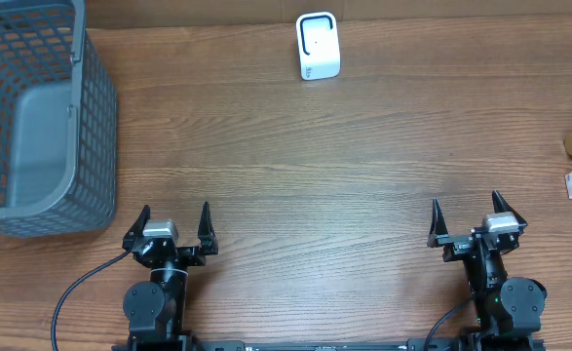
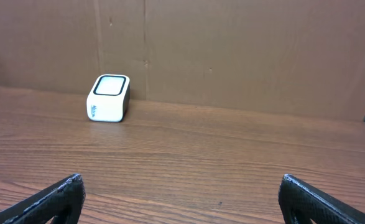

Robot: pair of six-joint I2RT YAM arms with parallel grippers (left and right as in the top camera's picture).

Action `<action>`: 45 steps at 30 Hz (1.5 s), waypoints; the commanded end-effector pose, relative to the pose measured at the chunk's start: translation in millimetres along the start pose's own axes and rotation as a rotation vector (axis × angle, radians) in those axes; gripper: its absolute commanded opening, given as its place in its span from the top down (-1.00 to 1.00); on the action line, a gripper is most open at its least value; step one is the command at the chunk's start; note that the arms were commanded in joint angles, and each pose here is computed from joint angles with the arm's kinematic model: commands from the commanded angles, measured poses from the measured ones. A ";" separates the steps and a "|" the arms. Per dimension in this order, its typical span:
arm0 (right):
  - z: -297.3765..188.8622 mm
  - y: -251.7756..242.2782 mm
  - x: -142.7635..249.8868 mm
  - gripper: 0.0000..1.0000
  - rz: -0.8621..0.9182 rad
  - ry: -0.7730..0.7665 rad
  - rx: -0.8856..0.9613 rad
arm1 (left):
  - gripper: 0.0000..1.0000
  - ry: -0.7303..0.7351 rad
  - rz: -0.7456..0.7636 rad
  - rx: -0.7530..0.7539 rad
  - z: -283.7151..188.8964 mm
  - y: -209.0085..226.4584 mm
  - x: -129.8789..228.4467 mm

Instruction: Scan the item barcode

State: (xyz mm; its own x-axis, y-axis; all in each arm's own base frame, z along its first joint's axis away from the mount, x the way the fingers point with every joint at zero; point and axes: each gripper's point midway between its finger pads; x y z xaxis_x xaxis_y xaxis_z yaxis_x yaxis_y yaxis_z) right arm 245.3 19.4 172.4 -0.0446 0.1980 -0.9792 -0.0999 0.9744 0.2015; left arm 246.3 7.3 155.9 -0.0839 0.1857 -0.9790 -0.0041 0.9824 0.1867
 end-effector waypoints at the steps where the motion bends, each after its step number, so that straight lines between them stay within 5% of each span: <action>1: 0.2 -1.3 1.4 -1.00 0.000 -0.005 0.004 | -1.00 -0.001 0.023 -0.005 -0.3 0.0 0.8; 45: 0.2 -1.3 1.4 -1.00 0.000 -0.005 0.004 | -0.99 -0.006 0.047 0.002 -0.3 -1.2 -0.3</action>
State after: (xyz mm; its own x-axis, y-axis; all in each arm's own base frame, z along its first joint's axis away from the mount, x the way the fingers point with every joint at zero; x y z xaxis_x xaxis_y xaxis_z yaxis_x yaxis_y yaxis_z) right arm 245.3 19.4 172.3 -0.0450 0.1983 -0.9791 -0.0998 0.9743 0.2019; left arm 246.3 7.3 156.1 -0.0833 0.2081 -0.9746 -0.0023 0.9779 0.2090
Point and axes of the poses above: each gripper's point midway between its finger pads, its own z axis out along the fingers, its own y axis along the line the jaws close on, x = y × z, and after that the axes turned 15 degrees about z, right-handed
